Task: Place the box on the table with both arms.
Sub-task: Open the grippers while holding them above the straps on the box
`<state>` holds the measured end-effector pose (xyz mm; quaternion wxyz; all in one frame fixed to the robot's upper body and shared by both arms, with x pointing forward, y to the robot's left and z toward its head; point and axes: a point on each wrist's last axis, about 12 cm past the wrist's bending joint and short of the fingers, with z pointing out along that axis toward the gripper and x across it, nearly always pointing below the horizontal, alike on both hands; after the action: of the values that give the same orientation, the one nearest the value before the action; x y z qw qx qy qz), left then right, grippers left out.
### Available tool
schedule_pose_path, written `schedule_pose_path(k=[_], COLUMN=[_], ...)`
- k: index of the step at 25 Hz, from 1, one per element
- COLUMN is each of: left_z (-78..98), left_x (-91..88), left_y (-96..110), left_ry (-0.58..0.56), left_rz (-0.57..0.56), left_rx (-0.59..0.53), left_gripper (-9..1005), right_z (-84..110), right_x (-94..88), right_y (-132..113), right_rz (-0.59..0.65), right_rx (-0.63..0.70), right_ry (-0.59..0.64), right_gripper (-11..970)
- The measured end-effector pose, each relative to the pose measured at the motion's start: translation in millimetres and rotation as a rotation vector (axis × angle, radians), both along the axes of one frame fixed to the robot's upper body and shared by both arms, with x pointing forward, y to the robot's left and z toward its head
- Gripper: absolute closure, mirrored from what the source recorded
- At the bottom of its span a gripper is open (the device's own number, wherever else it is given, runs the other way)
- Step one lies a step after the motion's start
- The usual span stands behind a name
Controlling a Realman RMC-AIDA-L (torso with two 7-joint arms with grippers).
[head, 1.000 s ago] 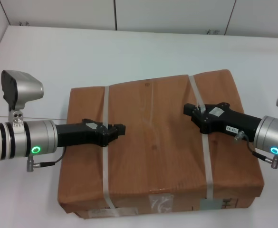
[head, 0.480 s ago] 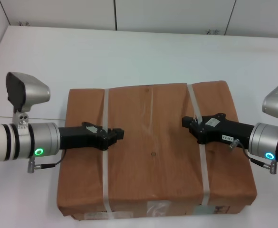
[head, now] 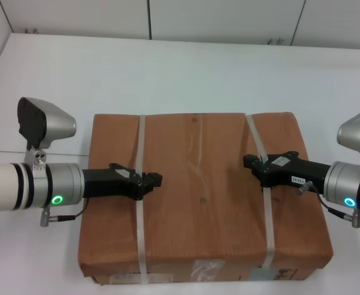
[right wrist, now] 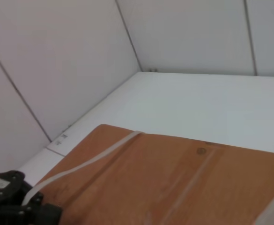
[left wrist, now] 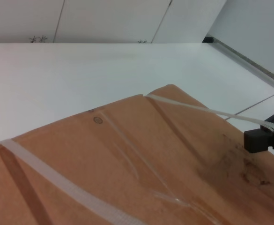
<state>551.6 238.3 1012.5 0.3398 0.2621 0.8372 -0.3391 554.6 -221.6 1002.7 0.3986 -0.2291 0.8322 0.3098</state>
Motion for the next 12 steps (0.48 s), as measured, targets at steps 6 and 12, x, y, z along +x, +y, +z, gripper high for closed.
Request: schedule_pose_path(k=[6, 12], left_z=[-2.2, -2.5], left_x=[-3.2, -3.5], left_y=[0.4, 0.4], left_ry=[0.002, -0.020], left_rz=[0.007, -0.006], left_rx=[-0.008, 0.002], left_gripper=[949, 938], right_z=[-0.7, -3.7], right_x=[0.2, 3.3], right_y=[-0.8, -6.0], right_rz=[-0.028, -0.093], right_rx=[0.017, 0.005], right_ry=[0.032, 0.060], right_gripper=[933, 842])
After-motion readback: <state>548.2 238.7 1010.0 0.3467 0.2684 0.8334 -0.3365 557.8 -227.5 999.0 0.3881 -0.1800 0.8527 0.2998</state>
